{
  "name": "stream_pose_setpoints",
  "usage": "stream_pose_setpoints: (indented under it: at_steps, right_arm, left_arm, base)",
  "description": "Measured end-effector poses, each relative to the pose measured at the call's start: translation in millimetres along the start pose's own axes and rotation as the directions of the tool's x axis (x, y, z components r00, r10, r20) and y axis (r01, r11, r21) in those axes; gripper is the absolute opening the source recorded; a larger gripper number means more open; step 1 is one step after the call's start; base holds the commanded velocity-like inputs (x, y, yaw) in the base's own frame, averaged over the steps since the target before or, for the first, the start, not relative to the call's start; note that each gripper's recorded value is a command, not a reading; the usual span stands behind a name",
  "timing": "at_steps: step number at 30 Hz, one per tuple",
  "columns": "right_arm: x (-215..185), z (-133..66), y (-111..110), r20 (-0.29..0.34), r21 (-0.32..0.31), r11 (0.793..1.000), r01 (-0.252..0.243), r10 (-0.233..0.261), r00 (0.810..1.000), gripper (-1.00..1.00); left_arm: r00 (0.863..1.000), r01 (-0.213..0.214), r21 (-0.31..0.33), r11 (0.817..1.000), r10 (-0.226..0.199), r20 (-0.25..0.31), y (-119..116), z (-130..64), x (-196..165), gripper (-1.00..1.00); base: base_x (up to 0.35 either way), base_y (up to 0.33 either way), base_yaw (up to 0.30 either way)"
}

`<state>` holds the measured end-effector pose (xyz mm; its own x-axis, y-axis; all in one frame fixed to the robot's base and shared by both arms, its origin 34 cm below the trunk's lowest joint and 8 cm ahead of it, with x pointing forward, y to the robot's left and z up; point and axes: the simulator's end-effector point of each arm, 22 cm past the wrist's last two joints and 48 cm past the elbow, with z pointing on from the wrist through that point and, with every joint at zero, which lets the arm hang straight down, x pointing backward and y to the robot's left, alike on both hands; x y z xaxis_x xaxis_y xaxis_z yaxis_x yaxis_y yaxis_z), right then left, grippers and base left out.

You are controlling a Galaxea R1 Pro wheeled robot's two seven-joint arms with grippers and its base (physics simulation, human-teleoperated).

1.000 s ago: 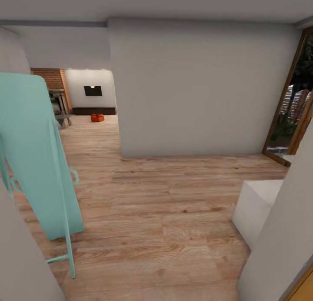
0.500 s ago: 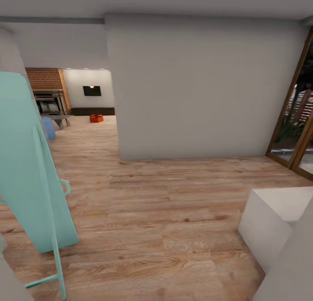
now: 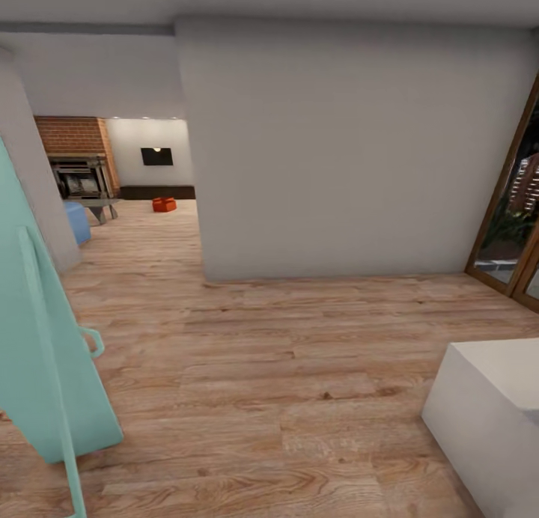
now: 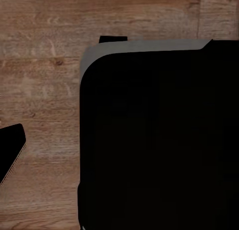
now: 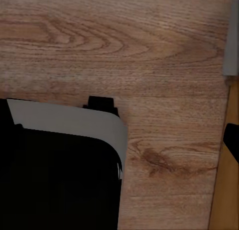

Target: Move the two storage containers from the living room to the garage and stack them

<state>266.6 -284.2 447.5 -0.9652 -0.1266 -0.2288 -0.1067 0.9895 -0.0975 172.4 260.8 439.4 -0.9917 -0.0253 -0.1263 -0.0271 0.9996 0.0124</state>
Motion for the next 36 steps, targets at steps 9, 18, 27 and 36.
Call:
stream_pose_setpoints:
  at_steps: [9,18,27,36]
  right_arm:
    - [0.0,0.0,0.0,0.0,0.0,1.0,-0.001,0.001,1.0,1.0]
    - [0.1,0.0,-0.5,0.0,0.001,1.0,0.0,0.0,1.0,1.0]
    - [0.1,0.0,-0.9,0.0,0.001,1.0,-0.001,0.001,1.0,1.0]
    - [0.1,0.0,-0.3,0.0,0.0,1.0,-0.001,0.001,1.0,1.0]
  left_arm:
    - [1.0,0.0,0.0,1.0,0.0,0.0,0.0,0.0,0.0,1.0]
    - [1.0,0.0,0.0,1.0,0.0,0.0,0.0,0.0,0.0,1.0]
    - [1.0,0.0,0.0,1.0,0.0,0.0,0.0,0.0,0.0,1.0]
    - [1.0,0.0,0.0,1.0,0.0,0.0,0.0,0.0,0.0,1.0]
  base:
    - [0.322,0.0,0.0]
    - [0.322,0.0,0.0]
    - [0.322,0.0,0.0]
    - [0.322,0.0,0.0]
